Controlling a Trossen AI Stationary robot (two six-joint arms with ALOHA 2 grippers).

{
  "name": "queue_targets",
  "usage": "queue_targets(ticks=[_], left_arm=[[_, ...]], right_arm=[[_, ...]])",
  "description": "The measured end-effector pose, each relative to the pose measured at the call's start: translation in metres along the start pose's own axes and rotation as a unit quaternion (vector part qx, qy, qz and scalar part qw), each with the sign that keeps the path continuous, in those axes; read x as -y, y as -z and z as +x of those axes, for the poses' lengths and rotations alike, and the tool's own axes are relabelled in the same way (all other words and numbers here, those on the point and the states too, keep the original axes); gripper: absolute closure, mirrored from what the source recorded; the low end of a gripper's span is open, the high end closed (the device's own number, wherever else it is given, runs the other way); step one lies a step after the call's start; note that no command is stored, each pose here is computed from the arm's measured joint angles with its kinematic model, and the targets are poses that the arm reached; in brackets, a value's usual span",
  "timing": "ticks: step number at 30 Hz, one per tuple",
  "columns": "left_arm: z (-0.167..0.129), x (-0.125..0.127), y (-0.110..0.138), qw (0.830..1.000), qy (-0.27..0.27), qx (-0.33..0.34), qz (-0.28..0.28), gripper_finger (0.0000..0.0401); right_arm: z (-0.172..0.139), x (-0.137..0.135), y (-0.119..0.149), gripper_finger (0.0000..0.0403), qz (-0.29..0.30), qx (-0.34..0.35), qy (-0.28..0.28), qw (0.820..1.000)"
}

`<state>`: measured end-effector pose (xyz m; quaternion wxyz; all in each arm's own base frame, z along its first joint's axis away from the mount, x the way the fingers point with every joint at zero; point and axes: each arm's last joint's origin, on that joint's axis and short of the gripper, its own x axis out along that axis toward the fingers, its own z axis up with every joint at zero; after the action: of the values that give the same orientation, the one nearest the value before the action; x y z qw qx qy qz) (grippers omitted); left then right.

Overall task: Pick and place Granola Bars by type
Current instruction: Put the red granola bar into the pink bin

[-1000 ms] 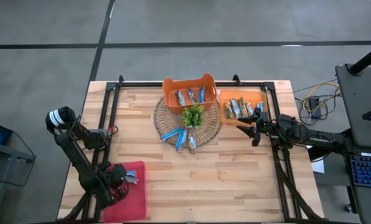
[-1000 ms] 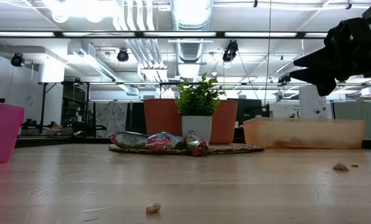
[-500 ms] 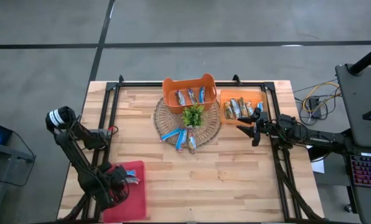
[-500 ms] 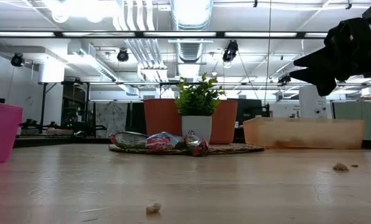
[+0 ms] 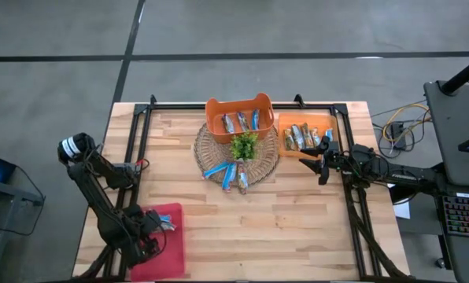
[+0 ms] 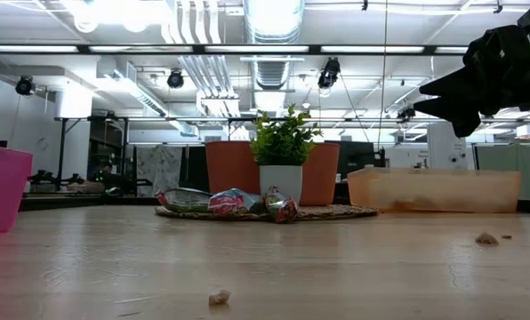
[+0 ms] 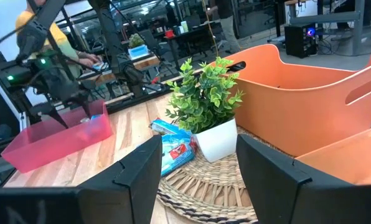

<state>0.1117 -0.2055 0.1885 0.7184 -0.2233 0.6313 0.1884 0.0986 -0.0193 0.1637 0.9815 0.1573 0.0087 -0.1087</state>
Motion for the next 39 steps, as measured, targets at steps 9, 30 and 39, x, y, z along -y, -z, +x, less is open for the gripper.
queue_targets(ticks=[9, 30, 39], left_arm=[[-0.057, 0.008, -0.016, 0.996, -0.043, 0.065, 0.044, 0.0073], [-0.108, -0.004, -0.21, 0.982, -0.123, 0.13, 0.057, 0.0073], [-0.085, -0.006, -0.276, 0.985, -0.106, 0.115, 0.078, 0.0073]], right_arm=[[0.0, 0.0, 0.0, 0.0207, 0.0, 0.0, 0.0, 1.0], [0.0, 0.0, 0.0, 0.0207, 0.0, 0.0, 0.0, 1.0], [0.0, 0.0, 0.0, 0.0207, 0.0, 0.0, 0.0, 1.0]])
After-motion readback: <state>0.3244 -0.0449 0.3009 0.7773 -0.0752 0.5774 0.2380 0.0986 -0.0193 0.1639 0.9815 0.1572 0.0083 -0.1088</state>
